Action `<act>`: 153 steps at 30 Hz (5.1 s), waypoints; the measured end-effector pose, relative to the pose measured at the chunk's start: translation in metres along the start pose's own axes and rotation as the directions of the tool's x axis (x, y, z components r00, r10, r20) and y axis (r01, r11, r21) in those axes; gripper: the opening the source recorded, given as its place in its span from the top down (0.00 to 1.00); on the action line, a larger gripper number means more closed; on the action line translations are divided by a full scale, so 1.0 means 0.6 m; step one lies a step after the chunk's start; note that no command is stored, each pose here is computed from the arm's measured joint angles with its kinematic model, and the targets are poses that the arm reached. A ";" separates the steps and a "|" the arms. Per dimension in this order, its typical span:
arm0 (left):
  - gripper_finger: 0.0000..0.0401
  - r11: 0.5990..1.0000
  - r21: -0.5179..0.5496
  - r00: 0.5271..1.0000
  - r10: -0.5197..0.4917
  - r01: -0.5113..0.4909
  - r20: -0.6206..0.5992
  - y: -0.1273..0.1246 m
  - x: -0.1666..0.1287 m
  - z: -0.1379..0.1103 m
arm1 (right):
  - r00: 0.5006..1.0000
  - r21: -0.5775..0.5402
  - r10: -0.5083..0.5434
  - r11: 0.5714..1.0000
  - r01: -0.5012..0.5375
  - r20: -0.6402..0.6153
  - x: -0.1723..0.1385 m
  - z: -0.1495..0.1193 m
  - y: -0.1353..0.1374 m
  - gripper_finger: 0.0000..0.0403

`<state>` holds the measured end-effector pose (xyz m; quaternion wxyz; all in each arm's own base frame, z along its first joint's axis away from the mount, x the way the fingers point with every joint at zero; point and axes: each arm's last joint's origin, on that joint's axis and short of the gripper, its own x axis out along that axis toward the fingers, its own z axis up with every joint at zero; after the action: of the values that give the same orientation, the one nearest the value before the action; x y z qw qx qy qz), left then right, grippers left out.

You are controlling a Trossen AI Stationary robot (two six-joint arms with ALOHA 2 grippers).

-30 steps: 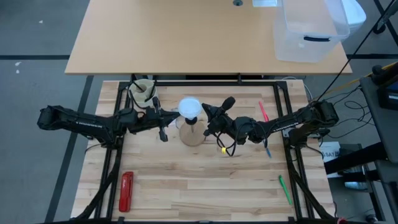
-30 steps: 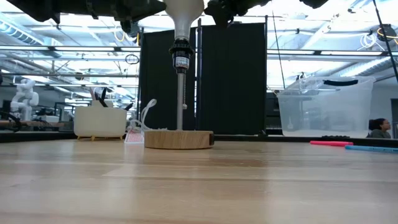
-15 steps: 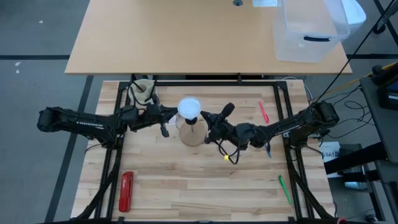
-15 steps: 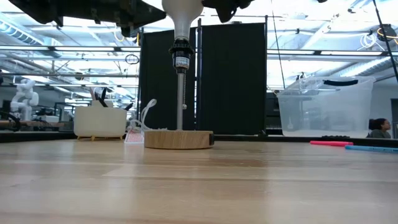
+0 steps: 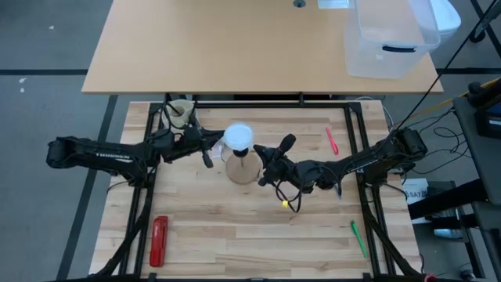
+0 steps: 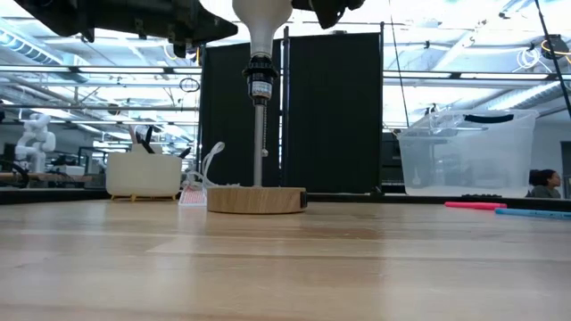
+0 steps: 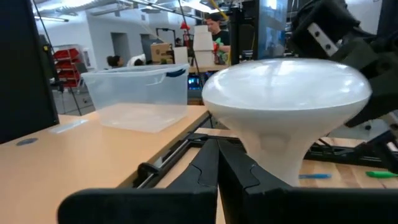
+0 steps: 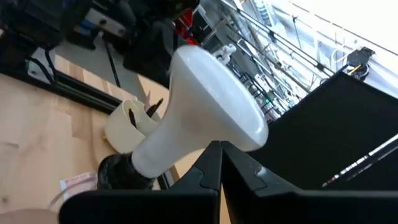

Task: Screw lightbulb
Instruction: Insert the lightbulb into the desk lamp

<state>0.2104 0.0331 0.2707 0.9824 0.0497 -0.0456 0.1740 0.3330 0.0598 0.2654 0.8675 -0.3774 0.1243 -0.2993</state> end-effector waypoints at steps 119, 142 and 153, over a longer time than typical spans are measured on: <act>1.00 0.990 -0.051 0.991 -0.125 0.128 0.055 -0.052 -0.017 0.015 | 0.999 -0.119 -0.026 0.993 0.023 -0.028 0.064 -0.022 -0.047 1.00; 1.00 0.998 -0.048 0.999 -0.041 0.040 -0.029 -0.022 -0.007 -0.002 | 0.999 -0.096 0.054 0.994 -0.054 -0.004 0.032 -0.003 -0.018 1.00; 1.00 0.999 -0.044 0.999 0.006 -0.008 -0.050 -0.002 -0.001 -0.007 | 0.996 -0.095 0.088 0.992 -0.087 -0.002 0.013 0.006 0.000 1.00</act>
<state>0.2104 0.0322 0.2663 0.9835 0.0233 -0.0253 0.1776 0.3410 0.0573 0.2680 0.8609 -0.4128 0.1541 -0.2544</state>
